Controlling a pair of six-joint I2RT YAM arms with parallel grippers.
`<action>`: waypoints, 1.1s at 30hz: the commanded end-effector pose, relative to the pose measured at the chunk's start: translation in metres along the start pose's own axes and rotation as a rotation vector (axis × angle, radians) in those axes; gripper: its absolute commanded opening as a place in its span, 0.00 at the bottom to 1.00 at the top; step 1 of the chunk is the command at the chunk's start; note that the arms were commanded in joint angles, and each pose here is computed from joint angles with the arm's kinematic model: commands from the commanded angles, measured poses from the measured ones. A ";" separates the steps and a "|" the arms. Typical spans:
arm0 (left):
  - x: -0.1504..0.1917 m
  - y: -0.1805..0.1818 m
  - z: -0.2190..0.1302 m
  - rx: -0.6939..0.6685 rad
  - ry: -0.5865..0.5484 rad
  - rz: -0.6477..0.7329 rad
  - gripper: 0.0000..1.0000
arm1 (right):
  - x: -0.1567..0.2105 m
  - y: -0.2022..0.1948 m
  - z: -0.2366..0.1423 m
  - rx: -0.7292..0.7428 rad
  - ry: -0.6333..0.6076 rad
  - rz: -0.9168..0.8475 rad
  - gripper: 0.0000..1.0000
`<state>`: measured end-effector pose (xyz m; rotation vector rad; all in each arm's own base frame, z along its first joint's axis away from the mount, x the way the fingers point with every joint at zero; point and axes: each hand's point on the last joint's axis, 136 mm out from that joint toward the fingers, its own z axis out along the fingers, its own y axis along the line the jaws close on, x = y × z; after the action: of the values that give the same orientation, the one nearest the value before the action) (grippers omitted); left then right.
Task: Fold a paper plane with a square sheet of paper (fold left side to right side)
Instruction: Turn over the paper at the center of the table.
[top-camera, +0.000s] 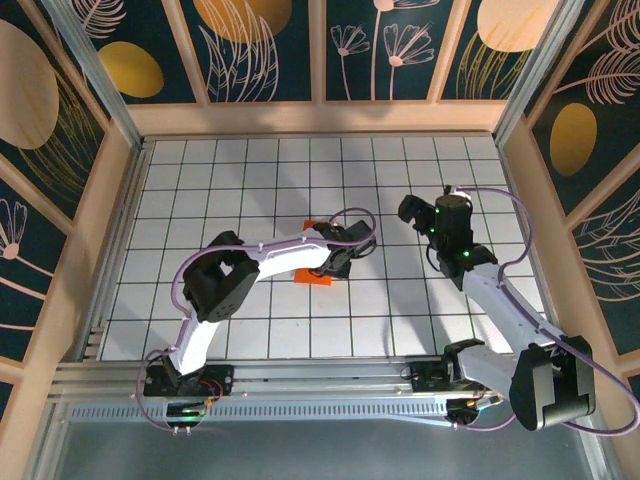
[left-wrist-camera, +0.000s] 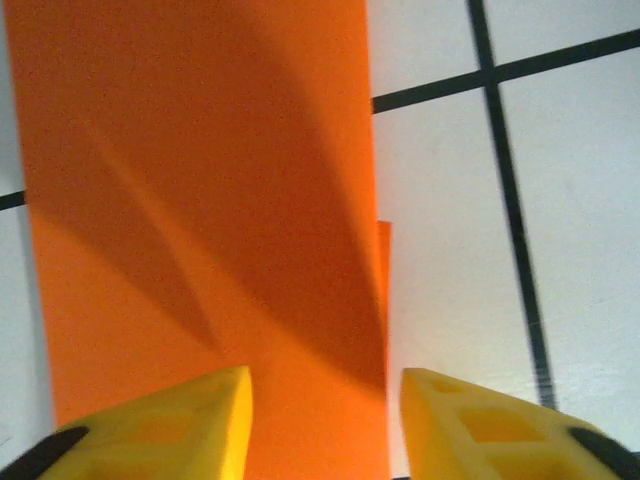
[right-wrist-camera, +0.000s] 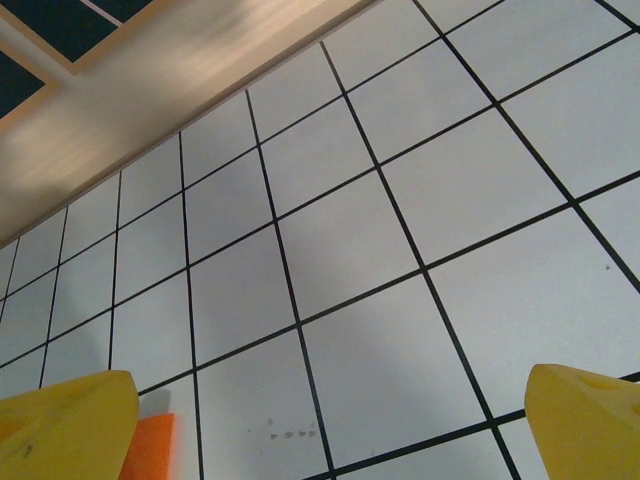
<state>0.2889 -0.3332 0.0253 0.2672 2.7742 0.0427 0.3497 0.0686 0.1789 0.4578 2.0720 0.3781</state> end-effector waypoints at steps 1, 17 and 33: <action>-0.013 -0.015 -0.005 0.122 0.001 -0.032 0.48 | 0.004 0.000 0.002 -0.009 0.027 -0.016 0.99; -0.075 0.033 -0.055 0.621 -0.175 -0.327 0.54 | 0.084 0.081 0.013 -0.414 0.435 0.097 0.56; -0.066 0.130 -0.062 0.744 -0.294 -0.619 0.61 | 0.212 0.154 0.042 -0.529 0.769 0.098 0.16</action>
<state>0.3475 -0.2124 0.0970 -0.4102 2.4028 -1.0126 0.2986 0.2896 0.0531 0.1061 2.5996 1.2170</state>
